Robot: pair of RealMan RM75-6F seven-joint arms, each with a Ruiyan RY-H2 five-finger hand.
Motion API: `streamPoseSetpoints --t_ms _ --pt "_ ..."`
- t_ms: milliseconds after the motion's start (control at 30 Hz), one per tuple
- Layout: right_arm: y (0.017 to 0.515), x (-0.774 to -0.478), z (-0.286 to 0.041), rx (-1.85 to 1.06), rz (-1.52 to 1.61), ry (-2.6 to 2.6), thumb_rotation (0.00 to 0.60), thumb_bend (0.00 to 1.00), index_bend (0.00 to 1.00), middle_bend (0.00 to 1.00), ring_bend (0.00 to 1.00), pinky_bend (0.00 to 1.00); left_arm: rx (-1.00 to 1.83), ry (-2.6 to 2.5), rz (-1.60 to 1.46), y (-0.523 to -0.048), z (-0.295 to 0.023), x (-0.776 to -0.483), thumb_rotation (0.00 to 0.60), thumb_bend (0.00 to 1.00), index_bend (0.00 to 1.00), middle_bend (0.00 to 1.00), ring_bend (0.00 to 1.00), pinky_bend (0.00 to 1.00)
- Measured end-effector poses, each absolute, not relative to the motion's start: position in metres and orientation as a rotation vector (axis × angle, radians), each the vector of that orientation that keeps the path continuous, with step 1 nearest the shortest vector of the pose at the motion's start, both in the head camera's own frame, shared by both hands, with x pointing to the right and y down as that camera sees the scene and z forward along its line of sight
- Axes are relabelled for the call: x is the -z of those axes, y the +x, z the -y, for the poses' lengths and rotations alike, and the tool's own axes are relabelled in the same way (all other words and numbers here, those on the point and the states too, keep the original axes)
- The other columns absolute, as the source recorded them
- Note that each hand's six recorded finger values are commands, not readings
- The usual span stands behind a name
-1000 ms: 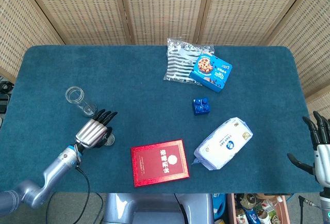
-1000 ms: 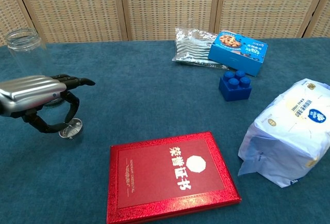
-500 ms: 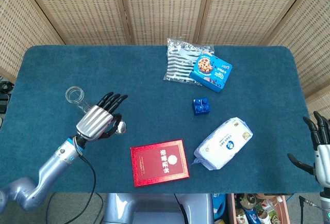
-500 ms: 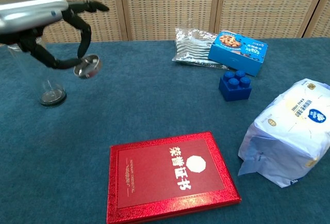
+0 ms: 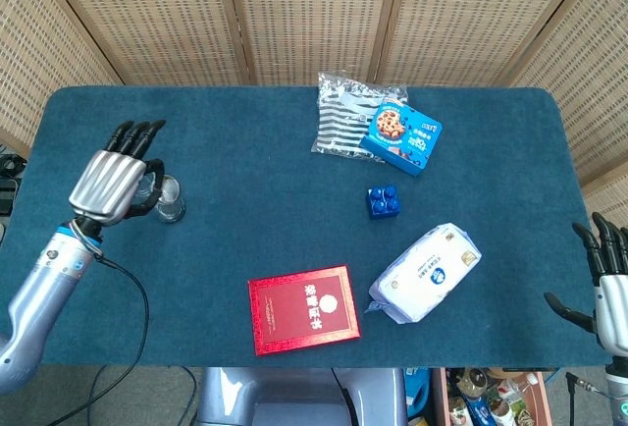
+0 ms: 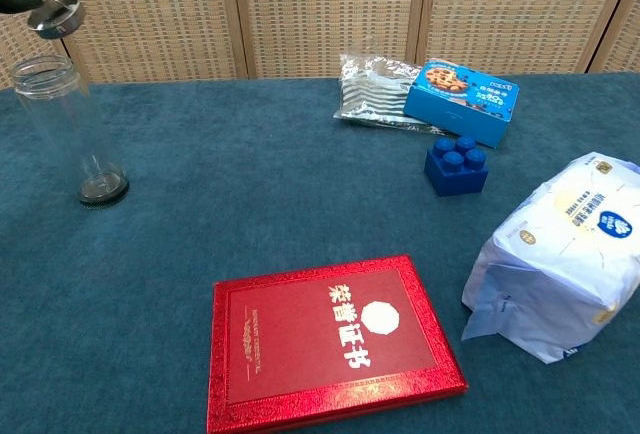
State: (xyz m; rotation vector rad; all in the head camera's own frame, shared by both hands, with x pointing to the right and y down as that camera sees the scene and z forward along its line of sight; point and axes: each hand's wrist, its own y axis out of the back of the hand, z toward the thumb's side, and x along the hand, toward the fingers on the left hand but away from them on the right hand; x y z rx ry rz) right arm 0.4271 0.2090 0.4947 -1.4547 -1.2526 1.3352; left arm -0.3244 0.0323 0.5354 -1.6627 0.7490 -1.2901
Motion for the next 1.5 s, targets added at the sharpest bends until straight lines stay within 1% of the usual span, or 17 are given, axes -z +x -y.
streamPoseSetpoints --t_ms 133,300,800,1300,1400,1500 --pt "0.426 -0.496 -0.21 -1.339 1.245 -1.455 0.6 0.0 0.14 0.0 0.0 0.0 1.373 -1.644 -0.767 -0.351 -0.023 -0.546 0.6 0.53 0.62 0.0 0.0 0.0" --pt "0.425 -0.497 -0.21 -1.343 1.238 -1.451 0.6 0.0 0.14 0.0 0.0 0.0 1.415 -1.676 -0.817 -0.367 -0.017 -0.559 0.6 0.53 0.62 0.0 0.0 0.0" --pt "0.428 -0.495 -0.209 -1.342 1.252 -1.443 0.6 0.0 0.14 0.0 0.0 0.0 1.52 -1.685 -0.852 -0.381 -0.006 -0.585 0.6 0.53 0.62 0.0 0.0 0.0" --pt "0.428 -0.496 -0.209 -1.345 1.249 -1.445 0.6 0.0 0.14 0.0 0.0 0.0 1.531 -1.695 -0.867 -0.383 -0.006 -0.591 0.6 0.53 0.62 0.0 0.0 0.0" --pt "0.427 -0.496 -0.209 -1.346 1.248 -1.446 0.6 0.0 0.14 0.0 0.0 0.0 1.535 -1.692 -0.858 -0.383 -0.007 -0.592 0.6 0.53 0.58 0.0 0.0 0.0" --pt "0.427 -0.496 -0.209 -1.346 1.247 -1.445 0.6 0.0 0.14 0.0 0.0 0.0 1.552 -1.701 -0.847 -0.384 -0.008 -0.592 0.6 0.54 0.39 0.0 0.0 0.0"
